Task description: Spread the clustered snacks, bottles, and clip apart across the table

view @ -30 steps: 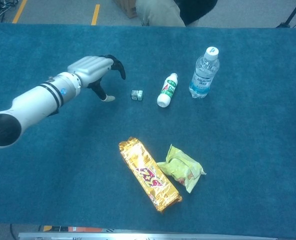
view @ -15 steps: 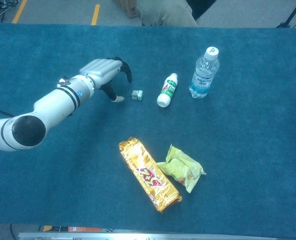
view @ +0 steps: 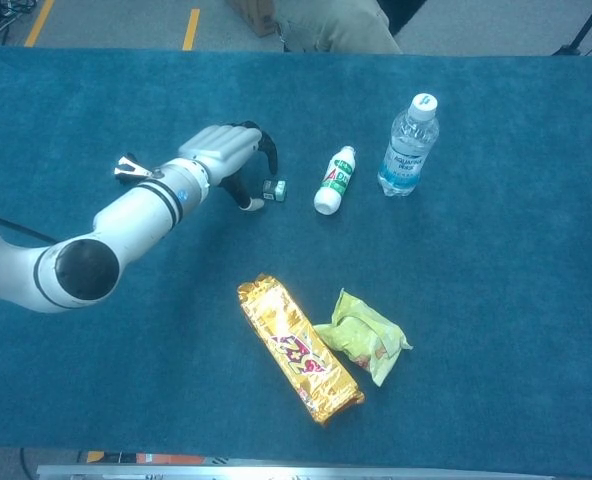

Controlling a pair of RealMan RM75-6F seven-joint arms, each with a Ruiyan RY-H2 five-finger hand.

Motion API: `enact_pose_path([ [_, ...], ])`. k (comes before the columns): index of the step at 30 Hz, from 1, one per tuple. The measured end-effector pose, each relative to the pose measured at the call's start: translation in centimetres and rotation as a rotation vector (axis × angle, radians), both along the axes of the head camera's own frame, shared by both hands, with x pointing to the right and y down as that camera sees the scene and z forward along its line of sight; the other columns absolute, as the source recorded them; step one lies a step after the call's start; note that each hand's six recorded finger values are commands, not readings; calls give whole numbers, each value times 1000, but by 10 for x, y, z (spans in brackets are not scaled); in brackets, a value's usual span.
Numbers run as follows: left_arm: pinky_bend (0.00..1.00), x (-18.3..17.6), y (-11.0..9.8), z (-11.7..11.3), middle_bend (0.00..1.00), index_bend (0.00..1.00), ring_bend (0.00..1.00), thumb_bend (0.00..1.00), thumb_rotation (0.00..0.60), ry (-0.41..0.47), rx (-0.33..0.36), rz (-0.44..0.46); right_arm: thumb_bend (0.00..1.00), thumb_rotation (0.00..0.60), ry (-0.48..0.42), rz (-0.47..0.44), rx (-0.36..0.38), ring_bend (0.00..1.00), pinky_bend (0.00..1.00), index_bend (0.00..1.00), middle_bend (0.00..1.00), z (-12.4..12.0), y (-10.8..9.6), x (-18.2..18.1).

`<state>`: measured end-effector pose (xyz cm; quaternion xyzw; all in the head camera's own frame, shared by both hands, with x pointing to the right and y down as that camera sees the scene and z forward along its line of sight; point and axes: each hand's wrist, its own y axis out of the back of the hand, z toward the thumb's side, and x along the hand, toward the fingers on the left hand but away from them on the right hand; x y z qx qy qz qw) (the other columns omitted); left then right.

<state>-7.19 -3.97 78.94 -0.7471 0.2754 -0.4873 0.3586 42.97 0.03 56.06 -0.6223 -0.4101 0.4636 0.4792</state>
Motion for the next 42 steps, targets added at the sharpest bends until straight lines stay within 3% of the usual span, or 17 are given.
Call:
enact_pose_path([
  [13, 73, 5, -2, 6, 188, 402, 35, 320, 600, -24, -15, -8, 10, 600, -16, 10, 4, 285, 431, 294, 356, -3, 0, 6],
  [42, 73, 10, -3, 8, 210, 501, 38, 322, 600, -16, -17, -23, 9, 600, -25, 32, 4, 285, 431, 294, 356, -5, 0, 12],
])
